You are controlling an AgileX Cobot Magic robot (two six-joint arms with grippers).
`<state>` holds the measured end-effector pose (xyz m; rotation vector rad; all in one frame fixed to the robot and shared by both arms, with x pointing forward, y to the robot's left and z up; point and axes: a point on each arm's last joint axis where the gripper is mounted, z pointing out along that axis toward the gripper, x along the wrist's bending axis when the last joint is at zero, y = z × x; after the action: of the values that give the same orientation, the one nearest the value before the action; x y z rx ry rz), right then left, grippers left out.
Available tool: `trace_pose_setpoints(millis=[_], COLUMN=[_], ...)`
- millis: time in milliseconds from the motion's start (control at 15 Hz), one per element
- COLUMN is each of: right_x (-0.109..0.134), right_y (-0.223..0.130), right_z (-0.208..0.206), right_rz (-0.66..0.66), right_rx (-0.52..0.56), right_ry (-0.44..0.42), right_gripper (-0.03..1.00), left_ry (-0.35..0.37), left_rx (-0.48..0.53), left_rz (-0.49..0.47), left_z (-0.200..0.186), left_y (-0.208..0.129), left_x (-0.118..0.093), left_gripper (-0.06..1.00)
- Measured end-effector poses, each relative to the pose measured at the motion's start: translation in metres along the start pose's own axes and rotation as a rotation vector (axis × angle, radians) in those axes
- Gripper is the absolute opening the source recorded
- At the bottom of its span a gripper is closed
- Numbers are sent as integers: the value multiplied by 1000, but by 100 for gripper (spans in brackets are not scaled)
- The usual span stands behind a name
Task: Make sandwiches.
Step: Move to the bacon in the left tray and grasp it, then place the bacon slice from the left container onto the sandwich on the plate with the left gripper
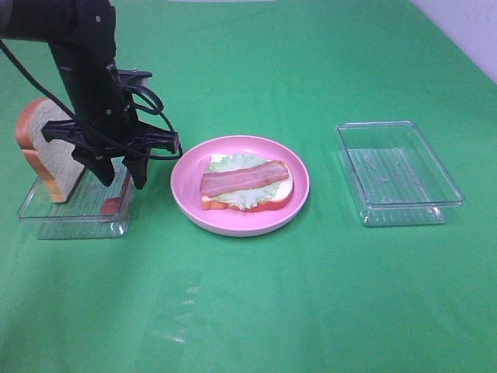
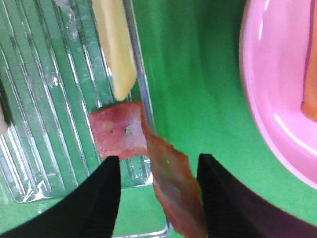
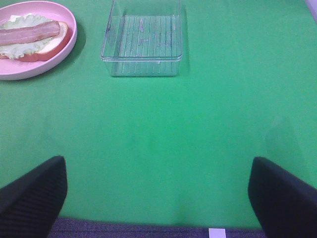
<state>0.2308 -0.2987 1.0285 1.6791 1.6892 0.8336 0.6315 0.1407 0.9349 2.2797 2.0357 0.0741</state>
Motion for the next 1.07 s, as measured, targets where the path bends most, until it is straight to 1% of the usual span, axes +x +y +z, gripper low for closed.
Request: trace_pose_setpoints(millis=[133,200,333,400,467,533,800,1000,1067], right_x=[0,0,0,0,0,0,0,0,0], right_y=[0,0,0,0,0,0,0,0,0], right_z=[0,0,0,0,0,0,0,0,0], right_rz=[0,0,0,0,0,0,0,0,0], right_rx=[0,0,0,0,0,0,0,0,0], right_ry=[0,0,0,0,0,0,0,0,0], right_gripper=[94,94,94,94,94,94,94,94,94], left_ry=[0,0,-1,-1,-1,-1,-8,-30,-41], left_rx=[0,0,0,0,0,0,-4,-31,-56], left_rz=[0,0,-1,-1,-1,-1,-3,6,16], left_z=[0,0,0,0,0,0,-4,-32,-46], left_y=[0,0,0,0,0,0,0,-6,-9], left_x=[0,0,0,0,0,0,0,-7,-9], left_gripper=[42,39,22,10,4,0,0,0,0])
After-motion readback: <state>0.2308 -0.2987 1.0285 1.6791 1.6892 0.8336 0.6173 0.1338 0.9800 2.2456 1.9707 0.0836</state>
